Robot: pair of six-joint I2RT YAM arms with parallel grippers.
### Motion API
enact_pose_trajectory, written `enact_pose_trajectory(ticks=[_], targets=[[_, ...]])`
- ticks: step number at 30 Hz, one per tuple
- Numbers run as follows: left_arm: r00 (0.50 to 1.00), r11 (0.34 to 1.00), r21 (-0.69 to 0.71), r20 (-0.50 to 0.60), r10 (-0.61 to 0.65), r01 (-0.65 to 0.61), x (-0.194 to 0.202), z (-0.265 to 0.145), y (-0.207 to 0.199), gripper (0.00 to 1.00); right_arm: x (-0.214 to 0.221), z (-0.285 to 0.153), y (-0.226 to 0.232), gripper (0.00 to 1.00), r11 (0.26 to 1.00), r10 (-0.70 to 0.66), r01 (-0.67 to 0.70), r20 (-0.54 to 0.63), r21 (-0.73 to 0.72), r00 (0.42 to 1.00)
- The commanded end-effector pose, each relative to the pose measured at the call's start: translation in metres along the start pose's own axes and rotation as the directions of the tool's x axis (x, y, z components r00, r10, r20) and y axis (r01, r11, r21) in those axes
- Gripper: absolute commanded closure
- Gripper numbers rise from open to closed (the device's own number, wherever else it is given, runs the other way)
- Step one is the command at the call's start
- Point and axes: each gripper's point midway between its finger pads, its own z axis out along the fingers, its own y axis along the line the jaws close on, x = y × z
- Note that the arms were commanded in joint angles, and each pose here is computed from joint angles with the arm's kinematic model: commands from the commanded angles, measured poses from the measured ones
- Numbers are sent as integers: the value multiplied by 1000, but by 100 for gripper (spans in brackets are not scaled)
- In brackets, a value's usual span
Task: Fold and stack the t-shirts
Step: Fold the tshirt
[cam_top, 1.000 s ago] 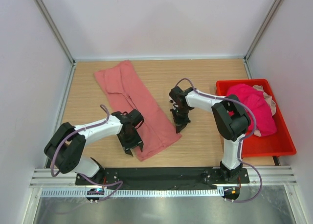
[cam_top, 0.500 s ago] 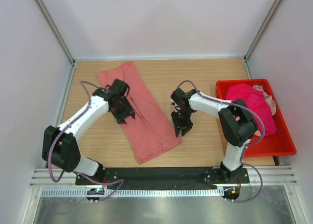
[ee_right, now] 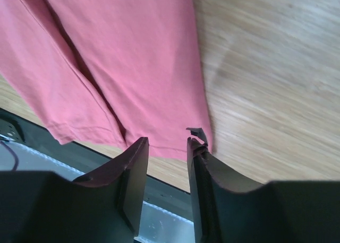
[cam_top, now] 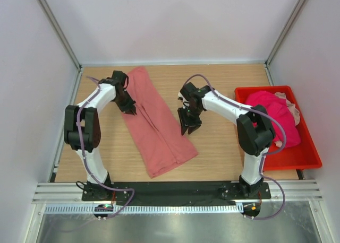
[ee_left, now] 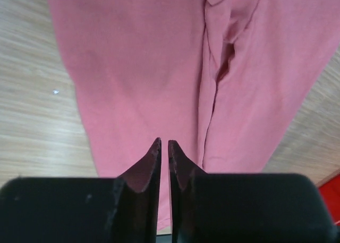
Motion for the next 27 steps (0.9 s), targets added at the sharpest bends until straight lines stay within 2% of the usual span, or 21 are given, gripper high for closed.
enact_pose_trajectory(ticks=[1, 3, 7, 14, 19, 25, 27], targets=[[999, 998, 66, -34, -22, 24, -9, 9, -19, 94, -16, -3, 24, 59, 997, -13, 14, 14, -71, 1000], [998, 998, 59, -46, -34, 37, -8, 16, -19, 97, -24, -3, 29, 65, 997, -17, 19, 23, -80, 1000], [995, 995, 75, -74, -60, 65, -7, 29, -23, 97, -29, 1, 39, 78, 994, -18, 18, 5, -111, 1000], [994, 991, 102, -70, -79, 86, -12, 36, -31, 97, -33, 18, 61, 82, 985, -33, 30, -16, -167, 999], [995, 989, 116, -48, -89, 94, -15, 35, -33, 97, -46, 24, 100, 83, 955, -30, 26, -6, -296, 1000], [994, 987, 130, -64, -84, 92, -16, 48, -36, 96, -88, 25, 143, 87, 916, 18, 39, 138, -398, 990], [994, 987, 134, -75, -79, 89, -14, 53, -35, 96, -99, 29, 150, 93, 919, 25, 44, 171, -392, 985]])
